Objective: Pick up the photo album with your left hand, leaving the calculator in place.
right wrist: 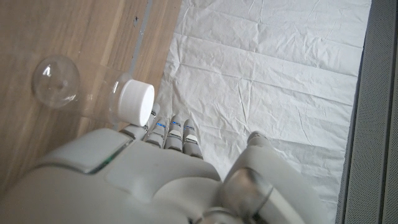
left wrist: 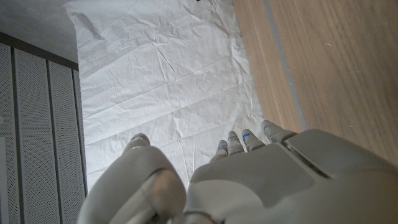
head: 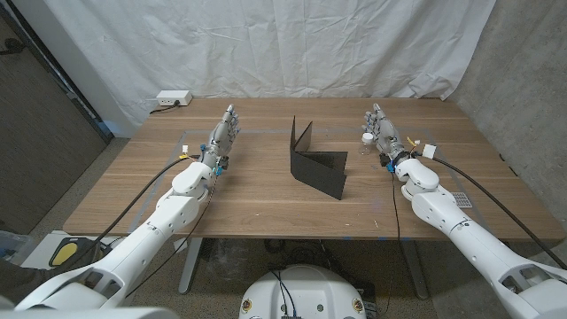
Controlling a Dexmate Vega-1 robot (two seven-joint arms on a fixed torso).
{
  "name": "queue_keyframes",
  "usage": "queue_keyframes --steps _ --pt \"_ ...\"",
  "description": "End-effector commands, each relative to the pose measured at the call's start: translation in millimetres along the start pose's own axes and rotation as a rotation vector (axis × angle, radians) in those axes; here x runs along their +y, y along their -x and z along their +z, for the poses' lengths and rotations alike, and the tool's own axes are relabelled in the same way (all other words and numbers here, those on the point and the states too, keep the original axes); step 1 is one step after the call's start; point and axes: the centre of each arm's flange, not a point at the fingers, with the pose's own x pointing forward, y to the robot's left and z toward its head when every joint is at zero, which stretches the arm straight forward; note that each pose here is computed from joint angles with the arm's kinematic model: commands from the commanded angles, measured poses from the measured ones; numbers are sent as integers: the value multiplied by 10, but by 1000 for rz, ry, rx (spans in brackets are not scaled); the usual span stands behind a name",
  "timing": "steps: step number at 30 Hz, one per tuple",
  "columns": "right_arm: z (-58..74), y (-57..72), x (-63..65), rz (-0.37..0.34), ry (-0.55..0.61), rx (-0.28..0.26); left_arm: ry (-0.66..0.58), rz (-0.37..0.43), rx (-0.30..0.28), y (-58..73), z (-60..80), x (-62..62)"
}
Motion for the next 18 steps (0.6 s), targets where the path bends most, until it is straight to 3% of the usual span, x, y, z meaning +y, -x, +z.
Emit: queue_keyframes --steps 1,18 --pt "35 36 64 14 3 4 14 2 0 27 -2 -20" --pt "49 40 107 2 7 6 -41 -41 -36 -106 165 -22"
